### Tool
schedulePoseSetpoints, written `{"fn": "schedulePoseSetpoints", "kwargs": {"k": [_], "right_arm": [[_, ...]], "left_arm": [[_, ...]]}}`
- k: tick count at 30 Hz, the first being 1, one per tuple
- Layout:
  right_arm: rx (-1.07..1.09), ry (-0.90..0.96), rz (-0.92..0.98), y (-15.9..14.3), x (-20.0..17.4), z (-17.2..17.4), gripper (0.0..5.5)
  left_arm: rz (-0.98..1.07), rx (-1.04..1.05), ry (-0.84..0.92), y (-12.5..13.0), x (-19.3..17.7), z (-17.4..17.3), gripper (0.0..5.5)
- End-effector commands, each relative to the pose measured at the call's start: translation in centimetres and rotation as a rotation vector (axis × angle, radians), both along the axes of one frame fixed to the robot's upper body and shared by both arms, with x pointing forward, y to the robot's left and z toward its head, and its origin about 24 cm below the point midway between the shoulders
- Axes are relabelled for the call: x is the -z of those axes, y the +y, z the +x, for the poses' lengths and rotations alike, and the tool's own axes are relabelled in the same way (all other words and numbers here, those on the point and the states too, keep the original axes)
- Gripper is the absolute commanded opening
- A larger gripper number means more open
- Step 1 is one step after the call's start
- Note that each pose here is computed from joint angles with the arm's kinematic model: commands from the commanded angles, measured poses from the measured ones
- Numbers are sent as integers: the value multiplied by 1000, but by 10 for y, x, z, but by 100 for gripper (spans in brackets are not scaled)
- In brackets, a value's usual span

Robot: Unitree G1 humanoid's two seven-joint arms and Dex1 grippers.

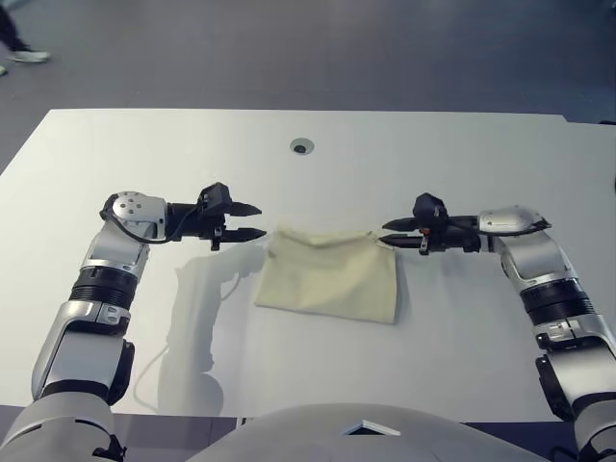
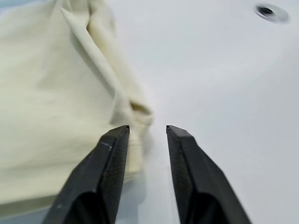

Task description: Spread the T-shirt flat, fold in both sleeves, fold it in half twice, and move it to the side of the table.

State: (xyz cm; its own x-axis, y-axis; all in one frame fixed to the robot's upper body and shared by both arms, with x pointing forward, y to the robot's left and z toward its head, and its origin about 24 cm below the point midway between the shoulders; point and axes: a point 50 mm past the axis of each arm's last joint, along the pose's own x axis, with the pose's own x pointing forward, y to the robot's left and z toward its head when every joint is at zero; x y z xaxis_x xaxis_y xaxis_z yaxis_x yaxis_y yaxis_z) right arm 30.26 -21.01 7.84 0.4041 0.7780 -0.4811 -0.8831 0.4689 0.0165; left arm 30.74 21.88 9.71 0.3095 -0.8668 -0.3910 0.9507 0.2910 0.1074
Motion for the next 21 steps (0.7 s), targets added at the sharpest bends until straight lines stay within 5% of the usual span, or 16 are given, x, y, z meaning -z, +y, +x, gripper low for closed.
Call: {"fn": "schedulePoseSetpoints", "kwargs": {"k": [1, 5, 9, 21], "right_arm": [[89, -27, 86, 1, -15, 2, 235], [53, -75, 158, 17, -34, -6, 304], [-75, -17, 228, 44, -36, -25, 246], [-160, 202, 266, 74, -4, -44, 62]], "left_arm": [[-67, -22, -4, -2, -13, -7, 334], [-172, 7, 26, -28, -21, -24, 405], [-276, 43, 87, -57, -19, -42, 471], [-132, -14, 240, -69, 38, -33, 287]]}}
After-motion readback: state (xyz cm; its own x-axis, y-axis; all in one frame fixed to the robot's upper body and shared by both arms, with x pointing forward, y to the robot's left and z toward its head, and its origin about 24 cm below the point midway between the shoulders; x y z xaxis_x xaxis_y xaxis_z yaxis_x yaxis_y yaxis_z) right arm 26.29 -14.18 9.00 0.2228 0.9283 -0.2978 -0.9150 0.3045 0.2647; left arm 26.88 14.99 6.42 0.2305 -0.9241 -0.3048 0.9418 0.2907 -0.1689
